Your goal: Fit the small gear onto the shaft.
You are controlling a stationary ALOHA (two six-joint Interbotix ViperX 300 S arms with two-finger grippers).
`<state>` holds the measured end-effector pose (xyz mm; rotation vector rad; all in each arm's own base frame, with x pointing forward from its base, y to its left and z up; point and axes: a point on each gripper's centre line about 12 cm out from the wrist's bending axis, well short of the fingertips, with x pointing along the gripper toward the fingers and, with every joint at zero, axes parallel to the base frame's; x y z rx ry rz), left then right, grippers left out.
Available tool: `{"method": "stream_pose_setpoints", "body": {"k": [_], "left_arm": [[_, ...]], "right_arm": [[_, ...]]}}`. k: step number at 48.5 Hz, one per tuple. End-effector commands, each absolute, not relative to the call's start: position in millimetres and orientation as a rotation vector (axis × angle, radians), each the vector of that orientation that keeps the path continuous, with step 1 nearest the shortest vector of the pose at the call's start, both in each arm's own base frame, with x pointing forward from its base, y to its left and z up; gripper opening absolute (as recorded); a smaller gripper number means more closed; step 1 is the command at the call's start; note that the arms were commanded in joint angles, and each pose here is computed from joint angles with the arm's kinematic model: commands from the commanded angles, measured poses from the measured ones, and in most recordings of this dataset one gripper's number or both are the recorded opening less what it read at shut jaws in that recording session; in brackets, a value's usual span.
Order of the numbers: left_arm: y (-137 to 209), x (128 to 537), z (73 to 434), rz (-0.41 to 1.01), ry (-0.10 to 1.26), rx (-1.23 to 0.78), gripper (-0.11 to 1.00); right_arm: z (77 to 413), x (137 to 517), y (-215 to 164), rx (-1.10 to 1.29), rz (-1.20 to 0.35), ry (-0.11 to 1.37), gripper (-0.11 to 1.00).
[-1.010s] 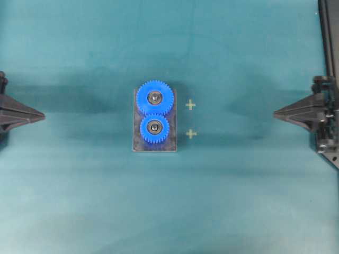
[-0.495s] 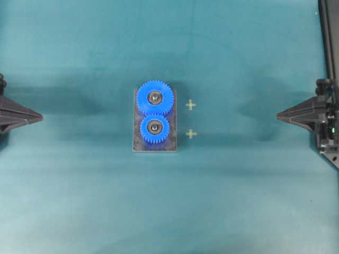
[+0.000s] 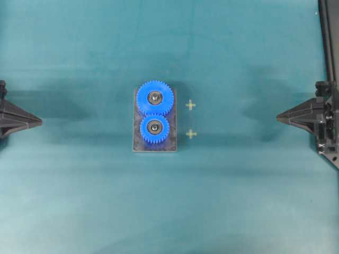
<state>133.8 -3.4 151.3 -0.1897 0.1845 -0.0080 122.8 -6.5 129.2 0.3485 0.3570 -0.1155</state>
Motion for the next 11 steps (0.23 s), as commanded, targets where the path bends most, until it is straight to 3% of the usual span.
{"method": "stream_pose_setpoints", "body": {"k": [1, 11], "left_arm": [[-3.3, 135.6, 154.9, -0.007, 0.181, -0.190, 0.00], [-3.3, 135.6, 154.4, -0.007, 0.189, -0.188, 0.00]], "right_arm": [[131.3, 124.3, -6.8, 0.358, -0.119, 0.359, -0.01], [131.3, 124.3, -6.8, 0.358, -0.119, 0.359, -0.01]]}}
